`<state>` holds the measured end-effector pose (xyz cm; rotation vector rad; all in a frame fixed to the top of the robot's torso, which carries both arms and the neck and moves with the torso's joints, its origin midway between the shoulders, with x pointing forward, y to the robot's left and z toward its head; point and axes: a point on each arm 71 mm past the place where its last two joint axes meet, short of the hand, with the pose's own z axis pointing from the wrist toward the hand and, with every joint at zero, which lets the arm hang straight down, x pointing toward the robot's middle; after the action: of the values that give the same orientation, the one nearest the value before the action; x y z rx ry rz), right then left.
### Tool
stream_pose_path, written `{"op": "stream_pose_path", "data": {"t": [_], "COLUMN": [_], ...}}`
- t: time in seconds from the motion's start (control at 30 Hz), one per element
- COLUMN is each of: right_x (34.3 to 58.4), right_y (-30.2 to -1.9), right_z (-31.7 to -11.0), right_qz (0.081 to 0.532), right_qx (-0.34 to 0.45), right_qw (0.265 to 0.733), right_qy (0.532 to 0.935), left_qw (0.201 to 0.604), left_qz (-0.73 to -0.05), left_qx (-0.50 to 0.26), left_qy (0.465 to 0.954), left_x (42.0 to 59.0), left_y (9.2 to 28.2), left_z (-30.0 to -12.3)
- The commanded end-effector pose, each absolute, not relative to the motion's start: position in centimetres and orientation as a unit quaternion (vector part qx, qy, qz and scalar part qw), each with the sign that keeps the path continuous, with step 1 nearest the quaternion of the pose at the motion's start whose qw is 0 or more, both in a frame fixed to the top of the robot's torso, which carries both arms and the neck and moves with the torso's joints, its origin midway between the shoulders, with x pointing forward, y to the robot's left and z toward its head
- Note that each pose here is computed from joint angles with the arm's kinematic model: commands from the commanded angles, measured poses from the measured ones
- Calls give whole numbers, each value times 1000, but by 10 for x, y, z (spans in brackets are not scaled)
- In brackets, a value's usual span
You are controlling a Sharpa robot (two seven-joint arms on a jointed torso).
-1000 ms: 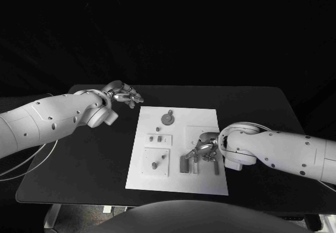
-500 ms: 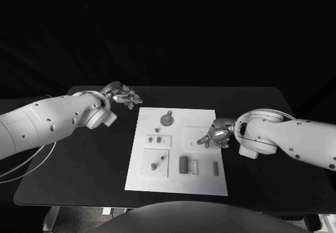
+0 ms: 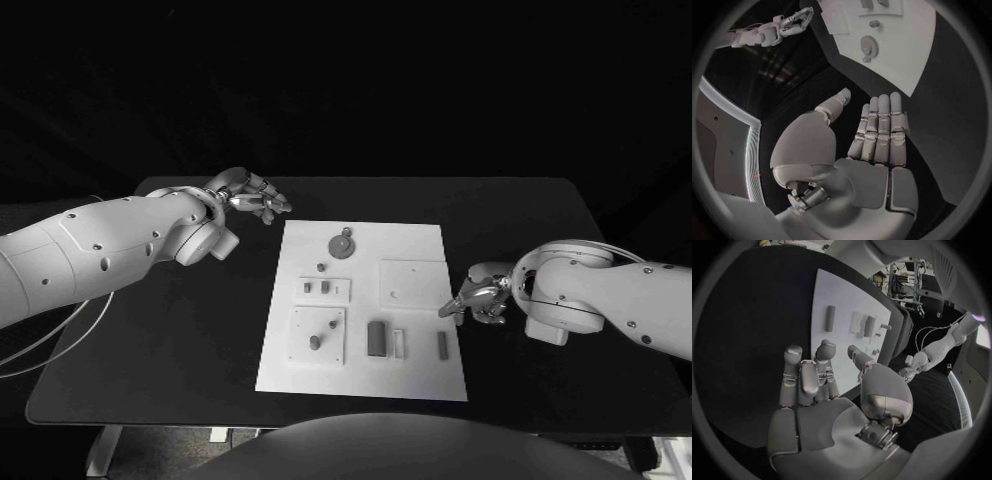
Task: Assemble the parts on the task board
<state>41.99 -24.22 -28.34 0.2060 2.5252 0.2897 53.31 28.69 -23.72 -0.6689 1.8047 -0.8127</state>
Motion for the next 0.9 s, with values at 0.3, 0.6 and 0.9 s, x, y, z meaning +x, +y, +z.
{"op": "stream_pose_path", "data": {"t": [0.3, 0.6, 0.9], "right_x": [402, 396, 394], "right_y": [-235, -229, -220], "right_z": [-316, -326, -334], "right_qz": [92, 96, 95], "right_qx": [56, 51, 39], "right_qw": [251, 233, 230], "right_qy": [962, 966, 968], "left_qw": [503, 503, 502], "left_qz": [-341, -339, -340], "left_qx": [-272, -273, -273], "left_qy": [746, 746, 747], "left_x": [533, 533, 533], "left_y": [284, 286, 286], "left_z": [-236, -236, -236]}}
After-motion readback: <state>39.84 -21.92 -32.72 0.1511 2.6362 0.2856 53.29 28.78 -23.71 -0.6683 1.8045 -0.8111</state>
